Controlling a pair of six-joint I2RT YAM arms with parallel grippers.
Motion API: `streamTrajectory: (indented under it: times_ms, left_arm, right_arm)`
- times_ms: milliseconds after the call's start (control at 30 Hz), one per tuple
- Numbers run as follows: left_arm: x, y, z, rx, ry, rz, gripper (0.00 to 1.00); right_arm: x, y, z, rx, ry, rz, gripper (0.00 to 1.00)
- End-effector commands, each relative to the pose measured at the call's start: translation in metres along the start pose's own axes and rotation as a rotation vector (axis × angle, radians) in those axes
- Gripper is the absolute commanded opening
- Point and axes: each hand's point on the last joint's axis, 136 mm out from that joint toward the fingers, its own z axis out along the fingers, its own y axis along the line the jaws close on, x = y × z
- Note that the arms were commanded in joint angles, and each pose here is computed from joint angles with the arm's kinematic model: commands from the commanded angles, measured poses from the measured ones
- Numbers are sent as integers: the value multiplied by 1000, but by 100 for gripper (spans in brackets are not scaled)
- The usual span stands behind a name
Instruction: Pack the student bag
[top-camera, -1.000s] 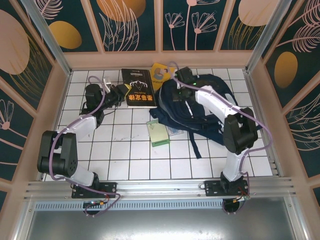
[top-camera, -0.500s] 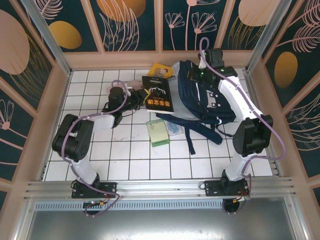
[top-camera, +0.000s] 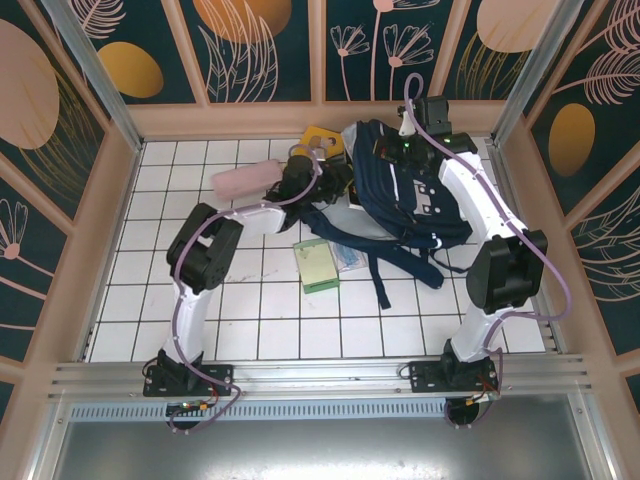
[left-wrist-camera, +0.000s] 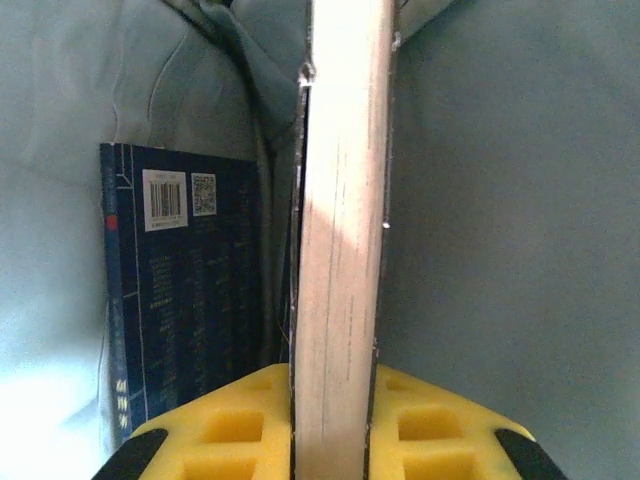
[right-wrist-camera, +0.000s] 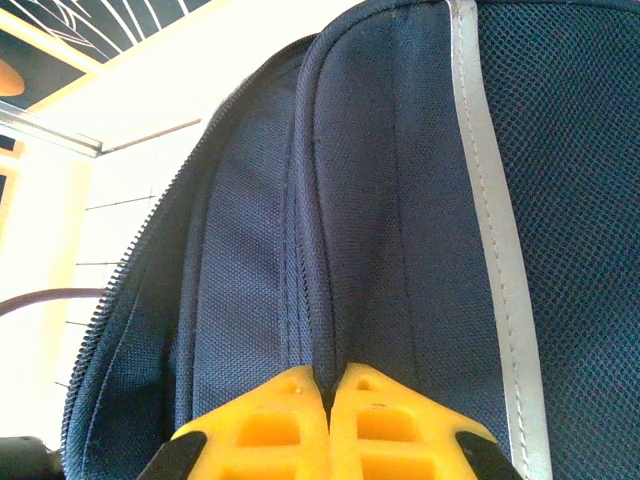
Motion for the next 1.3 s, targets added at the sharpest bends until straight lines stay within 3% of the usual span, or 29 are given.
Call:
streamTrajectory:
  times_ms: [0, 333, 367, 467, 500, 633, 800, 967, 1267]
  left_arm:
    - [4, -7, 23, -27, -24, 32, 0]
    - [40, 36, 86, -213, 34, 24, 0]
    - [41, 38, 86, -227, 34, 32, 7]
    - [39, 35, 80, -266, 20, 75, 44]
    - [37, 32, 76, -281, 12, 94, 52]
    - [31, 14, 60, -300, -11, 161, 70]
    - [22, -14, 37, -305, -33, 248, 86]
    - [8, -34, -1, -332, -85, 318, 91]
    - [-17, -19, -80, -414, -150, 380, 88]
  right_arm:
    - [-41, 57, -48, -186, -172, -74, 0]
    - [-37, 57, -48, -196, -167, -75, 0]
    - [-37, 55, -48, -190, -167, -72, 0]
    - [-35, 44, -46, -161, -167, -60, 0]
    - [-34, 39, -45, -147, -165, -54, 0]
    - [-30, 20, -41, -95, -164, -40, 0]
    - [-23, 0, -37, -41, -158, -26, 0]
    - [-12, -20, -31, 13, -143, -19, 0]
    - [23, -73, -19, 207, -85, -7, 0]
